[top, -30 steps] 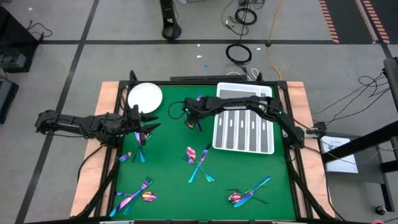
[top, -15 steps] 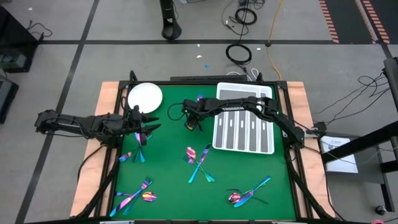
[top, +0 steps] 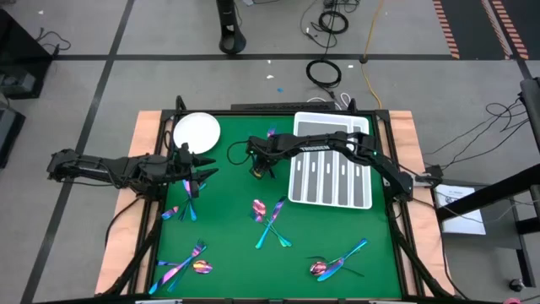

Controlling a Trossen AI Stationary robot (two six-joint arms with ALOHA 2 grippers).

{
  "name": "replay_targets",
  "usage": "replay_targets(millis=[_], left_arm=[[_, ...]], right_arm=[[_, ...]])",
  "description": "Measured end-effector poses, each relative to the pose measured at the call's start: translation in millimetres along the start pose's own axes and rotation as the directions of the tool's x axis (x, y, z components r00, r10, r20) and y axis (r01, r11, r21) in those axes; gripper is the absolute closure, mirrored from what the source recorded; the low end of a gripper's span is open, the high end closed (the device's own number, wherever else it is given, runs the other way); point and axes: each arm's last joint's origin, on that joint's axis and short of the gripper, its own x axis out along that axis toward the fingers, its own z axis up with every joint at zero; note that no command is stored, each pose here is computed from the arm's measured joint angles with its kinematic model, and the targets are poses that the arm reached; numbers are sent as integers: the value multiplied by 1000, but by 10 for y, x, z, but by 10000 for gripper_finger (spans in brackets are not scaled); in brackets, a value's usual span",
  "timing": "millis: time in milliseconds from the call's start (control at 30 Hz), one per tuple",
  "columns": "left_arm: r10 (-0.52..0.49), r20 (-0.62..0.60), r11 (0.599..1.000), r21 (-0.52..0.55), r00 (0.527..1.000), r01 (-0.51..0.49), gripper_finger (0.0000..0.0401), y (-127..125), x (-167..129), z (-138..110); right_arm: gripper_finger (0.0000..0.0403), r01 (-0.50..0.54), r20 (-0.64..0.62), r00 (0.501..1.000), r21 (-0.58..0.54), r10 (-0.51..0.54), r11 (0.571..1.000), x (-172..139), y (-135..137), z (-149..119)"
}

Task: Sort silverware
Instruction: Put the blue knife into the white cutlery tray

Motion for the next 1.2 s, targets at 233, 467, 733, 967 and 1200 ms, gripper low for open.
replay_targets(millis=[233, 467, 733, 967, 1200], left_arm=[[0, 0, 1000, 0, 1000, 0, 239, 0, 0, 0], [1, -2, 1000, 1, 1000, -1, 239, 1, 0, -2], [1, -2, 1000, 1, 1000, -1, 239, 1, 0, -2], [1, -2, 1000, 11, 1000, -1, 239, 1, 0, -2], [1, -3, 999, 36, 1000, -1, 239, 1, 0, -4]], right_arm=[[392, 4, 24, 1000, 6, -4, 1000, -69, -7, 23], [391, 3, 68, 998, 32, -5, 999, -275, -26, 81], [394, -76, 226, 972, 69, 58, 995, -863, -73, 260], [395, 5, 195, 980, 157, -36, 988, -1603, -365, 157], [396, 272, 46, 952, 320, -302, 907, -2318, -565, -340]])
